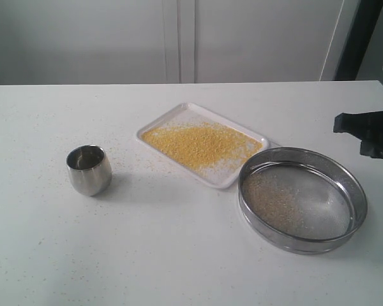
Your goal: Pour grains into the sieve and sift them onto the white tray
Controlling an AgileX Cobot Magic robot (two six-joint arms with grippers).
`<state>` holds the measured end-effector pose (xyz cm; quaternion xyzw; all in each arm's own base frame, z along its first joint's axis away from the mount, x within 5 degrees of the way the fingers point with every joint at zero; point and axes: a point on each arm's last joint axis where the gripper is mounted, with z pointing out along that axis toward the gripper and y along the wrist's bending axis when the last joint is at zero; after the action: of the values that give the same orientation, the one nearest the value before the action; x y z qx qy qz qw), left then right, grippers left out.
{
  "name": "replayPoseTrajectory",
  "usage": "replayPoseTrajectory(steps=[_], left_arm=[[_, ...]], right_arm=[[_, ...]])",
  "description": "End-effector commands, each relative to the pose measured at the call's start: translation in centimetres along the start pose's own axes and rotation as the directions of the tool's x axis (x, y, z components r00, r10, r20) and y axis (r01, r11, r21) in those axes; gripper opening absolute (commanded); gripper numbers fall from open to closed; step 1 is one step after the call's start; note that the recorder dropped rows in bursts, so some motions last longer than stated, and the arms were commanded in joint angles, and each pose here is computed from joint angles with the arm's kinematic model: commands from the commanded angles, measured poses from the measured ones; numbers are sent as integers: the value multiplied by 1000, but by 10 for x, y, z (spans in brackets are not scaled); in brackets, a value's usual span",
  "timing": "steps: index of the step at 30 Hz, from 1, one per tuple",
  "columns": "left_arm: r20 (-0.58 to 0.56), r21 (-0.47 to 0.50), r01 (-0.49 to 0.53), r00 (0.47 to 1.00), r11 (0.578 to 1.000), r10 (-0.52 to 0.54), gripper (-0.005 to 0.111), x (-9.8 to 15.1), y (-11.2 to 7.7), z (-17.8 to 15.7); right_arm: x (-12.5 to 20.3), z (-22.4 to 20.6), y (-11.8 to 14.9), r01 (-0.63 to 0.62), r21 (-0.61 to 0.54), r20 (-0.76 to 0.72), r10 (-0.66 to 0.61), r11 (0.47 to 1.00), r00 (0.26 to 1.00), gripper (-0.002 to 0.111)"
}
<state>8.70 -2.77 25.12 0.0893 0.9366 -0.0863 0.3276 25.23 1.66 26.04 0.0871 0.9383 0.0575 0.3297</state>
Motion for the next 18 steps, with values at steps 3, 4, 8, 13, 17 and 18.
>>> replayPoseTrajectory(steps=[3,4,8,13,17,18], left_arm=[[-10,5,2,1000,1000,-2,0,3,0,1],[-10,5,2,1000,1000,-2,0,3,0,1],[-10,5,2,1000,1000,-2,0,3,0,1],[-10,5,2,1000,1000,-2,0,3,0,1],[-10,5,2,1000,1000,-2,0,3,0,1],[-10,5,2,1000,1000,-2,0,3,0,1]], right_arm=[[2,-16,10,142,-34,24,-141,989,990,0],[4,-19,11,156,-36,19,-156,987,988,0],[10,-28,10,222,-35,-27,-223,975,975,0],[16,-43,8,228,-32,-54,-230,973,972,0],[23,-56,5,229,-32,-94,-231,973,968,0],[26,-60,5,230,-31,-108,-232,973,967,0]])
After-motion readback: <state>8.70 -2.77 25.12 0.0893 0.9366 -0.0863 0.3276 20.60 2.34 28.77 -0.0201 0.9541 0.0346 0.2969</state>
